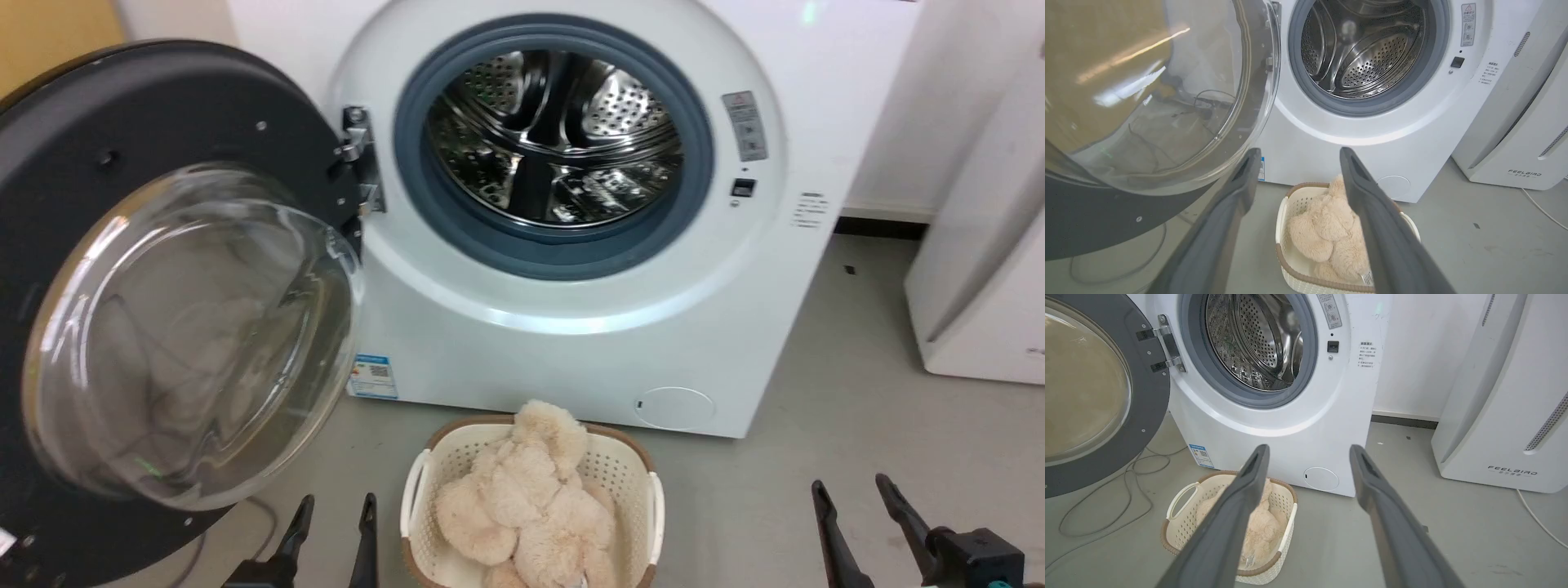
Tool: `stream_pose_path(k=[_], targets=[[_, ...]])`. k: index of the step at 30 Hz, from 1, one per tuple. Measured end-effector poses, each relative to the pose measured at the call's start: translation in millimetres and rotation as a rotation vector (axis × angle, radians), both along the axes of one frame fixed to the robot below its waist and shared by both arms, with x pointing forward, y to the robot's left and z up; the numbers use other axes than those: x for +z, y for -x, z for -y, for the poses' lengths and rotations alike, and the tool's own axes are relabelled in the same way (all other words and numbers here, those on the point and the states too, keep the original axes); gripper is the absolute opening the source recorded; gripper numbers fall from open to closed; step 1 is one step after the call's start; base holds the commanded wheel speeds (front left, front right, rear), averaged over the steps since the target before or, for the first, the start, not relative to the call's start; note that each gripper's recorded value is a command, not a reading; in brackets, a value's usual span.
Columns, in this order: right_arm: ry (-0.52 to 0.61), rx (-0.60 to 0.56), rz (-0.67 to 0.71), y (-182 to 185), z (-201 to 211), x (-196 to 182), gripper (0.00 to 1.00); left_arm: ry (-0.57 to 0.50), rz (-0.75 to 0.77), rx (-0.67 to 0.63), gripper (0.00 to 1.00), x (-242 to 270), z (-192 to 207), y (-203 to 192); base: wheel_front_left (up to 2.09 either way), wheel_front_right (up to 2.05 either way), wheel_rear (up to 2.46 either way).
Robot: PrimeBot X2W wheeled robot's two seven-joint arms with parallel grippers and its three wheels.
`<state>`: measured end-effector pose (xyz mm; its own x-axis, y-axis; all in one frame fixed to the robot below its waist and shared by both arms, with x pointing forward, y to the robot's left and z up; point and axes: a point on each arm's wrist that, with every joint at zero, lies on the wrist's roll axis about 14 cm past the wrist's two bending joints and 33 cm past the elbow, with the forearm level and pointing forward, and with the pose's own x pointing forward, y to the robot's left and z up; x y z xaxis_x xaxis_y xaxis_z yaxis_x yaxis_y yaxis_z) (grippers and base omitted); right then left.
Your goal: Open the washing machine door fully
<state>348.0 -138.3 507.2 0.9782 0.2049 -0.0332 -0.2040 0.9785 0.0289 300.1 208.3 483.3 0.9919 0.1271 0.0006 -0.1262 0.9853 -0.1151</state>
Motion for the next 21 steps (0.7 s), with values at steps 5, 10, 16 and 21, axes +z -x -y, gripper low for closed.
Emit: stream_pose_path(k=[5, 10, 16, 21], targets=[[0.025, -0.032, 0.025, 5.1, 10.3, 9.0, 1.0, -0.051, 0.008, -0.081, 1.0, 4.0, 16.9, -16.2, 0.0, 0.0, 0.0], [0.03, -0.037, 0.036, 9.2, 11.0, 13.3, 1.0, -0.092, 0.012, -0.108, 1.0, 6.5, 21.4, -25.3, 0.0, 0.0, 0.0], [0.037, -0.04, 0.039, 10.3, 11.9, 14.3, 1.0, -0.103, 0.028, -0.116, 1.0, 11.9, 23.8, -30.3, 0.0, 0.0, 0.0], [0.036, -0.048, 0.034, 11.1, 14.3, 12.9, 0.0, -0.104, 0.033, -0.122, 0.0, 13.5, 26.0, -31.7, 0.0, 0.0, 0.0]])
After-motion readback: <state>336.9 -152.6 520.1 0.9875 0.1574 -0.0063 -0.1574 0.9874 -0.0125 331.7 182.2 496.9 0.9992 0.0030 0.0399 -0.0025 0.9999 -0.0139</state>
